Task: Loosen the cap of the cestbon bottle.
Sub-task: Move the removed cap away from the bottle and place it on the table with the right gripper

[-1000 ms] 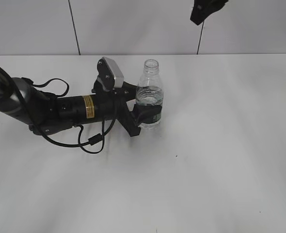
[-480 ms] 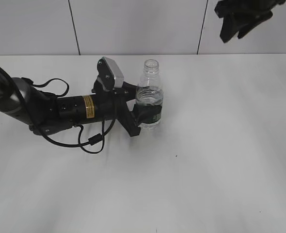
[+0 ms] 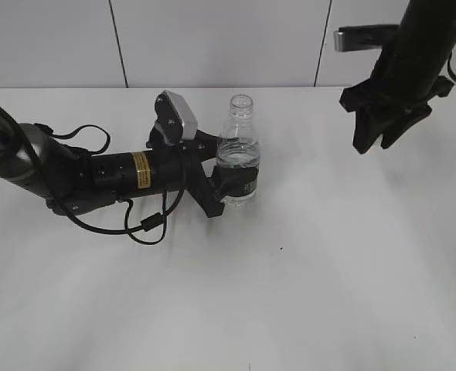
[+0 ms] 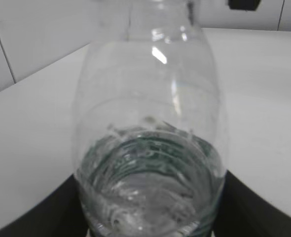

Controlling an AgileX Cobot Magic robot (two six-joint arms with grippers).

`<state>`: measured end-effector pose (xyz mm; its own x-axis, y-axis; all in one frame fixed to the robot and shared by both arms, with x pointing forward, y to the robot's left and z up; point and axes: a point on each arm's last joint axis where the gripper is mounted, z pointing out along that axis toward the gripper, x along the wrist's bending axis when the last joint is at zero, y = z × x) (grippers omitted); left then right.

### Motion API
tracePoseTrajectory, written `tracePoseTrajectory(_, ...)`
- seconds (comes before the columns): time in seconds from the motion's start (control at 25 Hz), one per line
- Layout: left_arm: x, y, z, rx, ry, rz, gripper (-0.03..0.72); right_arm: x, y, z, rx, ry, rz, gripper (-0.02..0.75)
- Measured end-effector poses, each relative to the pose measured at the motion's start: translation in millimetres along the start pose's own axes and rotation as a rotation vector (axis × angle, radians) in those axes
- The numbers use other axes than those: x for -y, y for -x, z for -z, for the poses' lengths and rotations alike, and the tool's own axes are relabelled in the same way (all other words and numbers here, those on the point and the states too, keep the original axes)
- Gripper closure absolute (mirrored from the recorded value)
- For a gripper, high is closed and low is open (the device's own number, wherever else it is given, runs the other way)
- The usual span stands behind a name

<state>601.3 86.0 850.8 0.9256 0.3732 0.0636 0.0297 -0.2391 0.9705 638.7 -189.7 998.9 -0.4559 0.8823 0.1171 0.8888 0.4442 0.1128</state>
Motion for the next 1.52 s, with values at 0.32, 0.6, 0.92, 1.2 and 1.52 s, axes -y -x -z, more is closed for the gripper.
tracePoseTrajectory(0.32,0,0.0,0,0.0,0.0,0.0,0.272,23,-6,-45,-0.038,0.0,-0.05,0.442)
tracePoseTrajectory(0.6,0,0.0,0,0.0,0.0,0.0,0.272,43,-9,-83,-0.005,0.034,-0.011,0.442)
tracePoseTrajectory(0.92,0,0.0,0,0.0,0.0,0.0,0.272,33,-49,-96,0.036,0.15,0.201,0.442)
tracePoseTrajectory(1.2,0,0.0,0,0.0,0.0,0.0,0.272,31,-51,-96,0.042,0.163,0.213,0.442)
tracePoseTrajectory(1.52,0,0.0,0,0.0,0.0,0.0,0.273,36,-50,-112,0.023,0.09,0.201,0.442)
